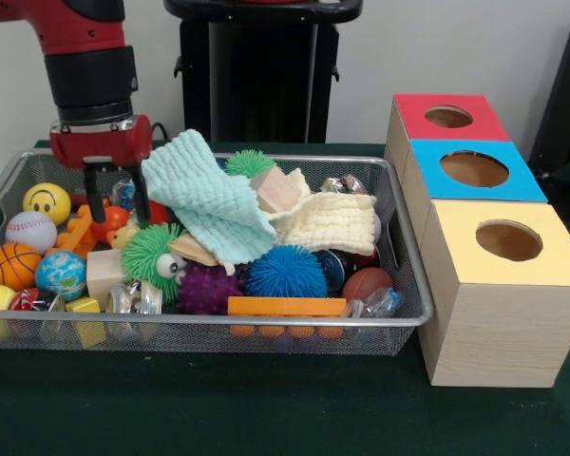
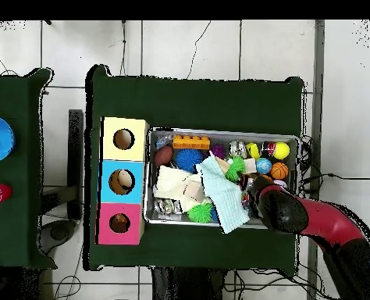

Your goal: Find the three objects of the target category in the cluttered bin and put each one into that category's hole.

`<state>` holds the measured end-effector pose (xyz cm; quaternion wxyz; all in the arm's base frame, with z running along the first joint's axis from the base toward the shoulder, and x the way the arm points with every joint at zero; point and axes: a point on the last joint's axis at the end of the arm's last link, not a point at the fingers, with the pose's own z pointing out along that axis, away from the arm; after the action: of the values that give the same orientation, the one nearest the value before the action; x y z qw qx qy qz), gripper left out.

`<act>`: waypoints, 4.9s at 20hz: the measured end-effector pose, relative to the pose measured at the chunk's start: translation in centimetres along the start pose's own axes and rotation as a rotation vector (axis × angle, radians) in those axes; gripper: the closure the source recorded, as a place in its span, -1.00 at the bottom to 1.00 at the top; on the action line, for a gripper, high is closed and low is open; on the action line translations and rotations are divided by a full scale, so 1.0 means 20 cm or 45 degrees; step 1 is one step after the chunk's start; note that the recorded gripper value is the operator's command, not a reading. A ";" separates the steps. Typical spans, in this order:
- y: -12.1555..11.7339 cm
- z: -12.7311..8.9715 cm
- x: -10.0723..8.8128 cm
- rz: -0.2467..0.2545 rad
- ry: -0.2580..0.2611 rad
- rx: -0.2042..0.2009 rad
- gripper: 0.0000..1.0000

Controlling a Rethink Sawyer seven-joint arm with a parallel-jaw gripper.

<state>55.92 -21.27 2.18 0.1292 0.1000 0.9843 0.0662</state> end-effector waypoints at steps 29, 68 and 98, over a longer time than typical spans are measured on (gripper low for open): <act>0.15 0.17 0.22 -0.214 0.168 -0.160 -1.00; 0.07 0.15 0.12 -0.423 0.226 -0.030 -1.00; 0.04 0.01 -0.07 -0.562 0.116 0.121 -1.00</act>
<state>57.49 -20.74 2.39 0.0910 -0.1146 0.9892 -0.0058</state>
